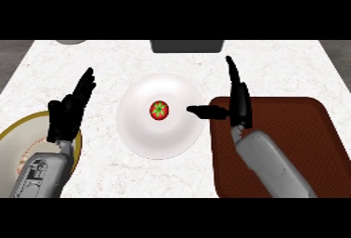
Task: Pick the tomato from the tray and place it in the plate
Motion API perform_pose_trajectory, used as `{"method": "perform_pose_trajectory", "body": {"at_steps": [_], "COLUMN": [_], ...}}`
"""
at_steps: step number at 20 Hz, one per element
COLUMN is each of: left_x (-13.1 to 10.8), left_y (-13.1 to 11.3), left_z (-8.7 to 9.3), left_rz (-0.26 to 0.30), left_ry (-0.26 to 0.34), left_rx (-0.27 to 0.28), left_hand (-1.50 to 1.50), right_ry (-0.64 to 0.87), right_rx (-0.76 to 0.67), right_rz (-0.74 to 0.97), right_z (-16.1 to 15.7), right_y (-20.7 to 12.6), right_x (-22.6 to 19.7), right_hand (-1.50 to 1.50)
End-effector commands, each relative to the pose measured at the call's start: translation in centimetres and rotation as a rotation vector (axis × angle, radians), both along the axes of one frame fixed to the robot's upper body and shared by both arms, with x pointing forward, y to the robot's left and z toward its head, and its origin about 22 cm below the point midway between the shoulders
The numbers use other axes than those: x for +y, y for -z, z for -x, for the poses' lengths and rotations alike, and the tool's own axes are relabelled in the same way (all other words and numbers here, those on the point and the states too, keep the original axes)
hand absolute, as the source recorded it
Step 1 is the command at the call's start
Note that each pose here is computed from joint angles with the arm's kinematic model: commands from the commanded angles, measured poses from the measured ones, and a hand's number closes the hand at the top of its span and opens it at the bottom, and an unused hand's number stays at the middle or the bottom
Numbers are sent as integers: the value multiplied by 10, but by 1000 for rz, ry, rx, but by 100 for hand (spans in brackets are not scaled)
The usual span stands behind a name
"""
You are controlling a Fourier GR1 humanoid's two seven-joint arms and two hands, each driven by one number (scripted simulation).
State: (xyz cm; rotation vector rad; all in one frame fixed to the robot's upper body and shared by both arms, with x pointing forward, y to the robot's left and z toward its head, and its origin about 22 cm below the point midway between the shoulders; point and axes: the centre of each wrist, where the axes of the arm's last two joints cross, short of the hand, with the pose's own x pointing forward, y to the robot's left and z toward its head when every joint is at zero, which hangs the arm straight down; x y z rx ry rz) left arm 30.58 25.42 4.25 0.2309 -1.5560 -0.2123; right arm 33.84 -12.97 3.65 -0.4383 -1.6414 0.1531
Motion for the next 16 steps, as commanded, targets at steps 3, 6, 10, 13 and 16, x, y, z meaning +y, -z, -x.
{"method": "perform_pose_trajectory", "body": {"at_steps": [3,6,10,13,16], "left_x": [12,20,9,-4,13], "left_y": [1,-5,-24,15,-7], "left_z": [4,1,1,4,1], "left_rz": [-12,-7,11,14,-3], "left_ry": [15,12,23,12,11], "left_rx": [8,4,4,-2,18], "left_hand": [0,0,0,0,0], "right_ry": [-10,-22,-18,2,1], "right_rx": [-2,-5,7,-14,2], "right_rz": [-15,-1,11,-26,-11], "right_z": [19,27,28,33,15], "right_y": [-14,1,2,10,13], "right_x": [-84,-112,-128,-151,-143], "right_hand": [-150,-150,-150,-150,-150]}}
